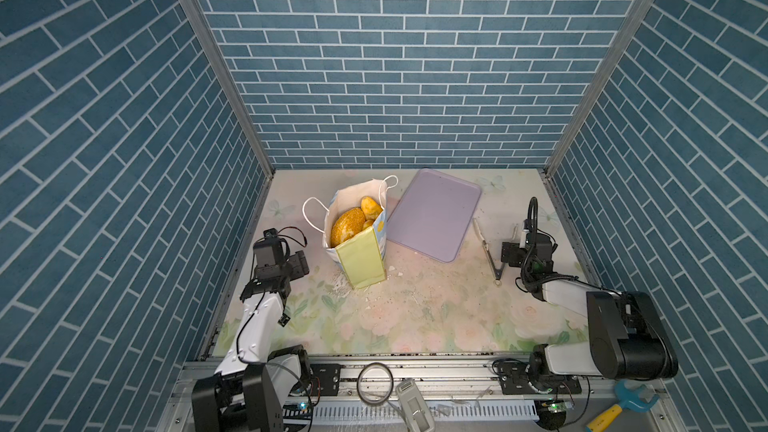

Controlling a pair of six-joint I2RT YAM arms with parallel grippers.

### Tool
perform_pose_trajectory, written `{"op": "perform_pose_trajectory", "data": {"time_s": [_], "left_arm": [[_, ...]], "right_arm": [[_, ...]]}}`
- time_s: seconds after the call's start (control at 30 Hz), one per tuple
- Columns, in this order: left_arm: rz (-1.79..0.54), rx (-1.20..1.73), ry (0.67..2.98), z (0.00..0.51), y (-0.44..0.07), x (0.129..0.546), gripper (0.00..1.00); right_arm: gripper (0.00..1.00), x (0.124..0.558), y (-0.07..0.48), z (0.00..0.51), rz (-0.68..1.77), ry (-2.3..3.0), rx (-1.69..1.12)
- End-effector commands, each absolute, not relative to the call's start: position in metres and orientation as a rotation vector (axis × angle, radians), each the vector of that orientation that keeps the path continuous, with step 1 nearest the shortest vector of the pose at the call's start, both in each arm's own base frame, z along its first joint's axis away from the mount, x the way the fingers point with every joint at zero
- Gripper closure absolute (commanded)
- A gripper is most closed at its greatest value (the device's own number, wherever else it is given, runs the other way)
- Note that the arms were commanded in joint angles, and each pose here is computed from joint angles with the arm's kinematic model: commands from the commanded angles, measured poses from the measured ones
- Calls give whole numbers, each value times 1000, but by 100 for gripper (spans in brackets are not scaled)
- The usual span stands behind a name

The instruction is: Place the fake bread into the paper bag

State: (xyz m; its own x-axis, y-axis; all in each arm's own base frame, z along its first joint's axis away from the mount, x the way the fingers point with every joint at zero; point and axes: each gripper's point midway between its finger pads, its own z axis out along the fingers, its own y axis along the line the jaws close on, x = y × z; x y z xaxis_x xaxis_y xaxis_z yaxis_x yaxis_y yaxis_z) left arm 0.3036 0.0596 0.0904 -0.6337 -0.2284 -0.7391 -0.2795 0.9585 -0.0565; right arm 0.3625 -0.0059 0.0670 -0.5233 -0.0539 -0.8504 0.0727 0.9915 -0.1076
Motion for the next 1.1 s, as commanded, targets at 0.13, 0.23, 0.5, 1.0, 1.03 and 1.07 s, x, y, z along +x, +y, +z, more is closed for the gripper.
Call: {"op": "perform_pose_trajectory", "data": {"time_s": [0.13,0.23,0.5,1.0,1.03,1.07], "left_arm": [[198,-140,1966,116,35,361,17],[195,-133,1914,120,34,371,16],[153,-76,1901,96,24,386,16],[201,-66,1902,97,21,391,12],[200,-67,1903,96,21,391,12],[200,-68,1906,96,21,391,12]], "right_arm": [[1,375,-10,99,-39,1809,2],[1,387,-6,91,-14,1891,-28],[1,388,-17,92,-62,1893,42],[1,396,-18,87,-67,1949,44],[1,396,-18,88,-67,1947,44],[1,396,-19,88,-68,1948,45]]}}
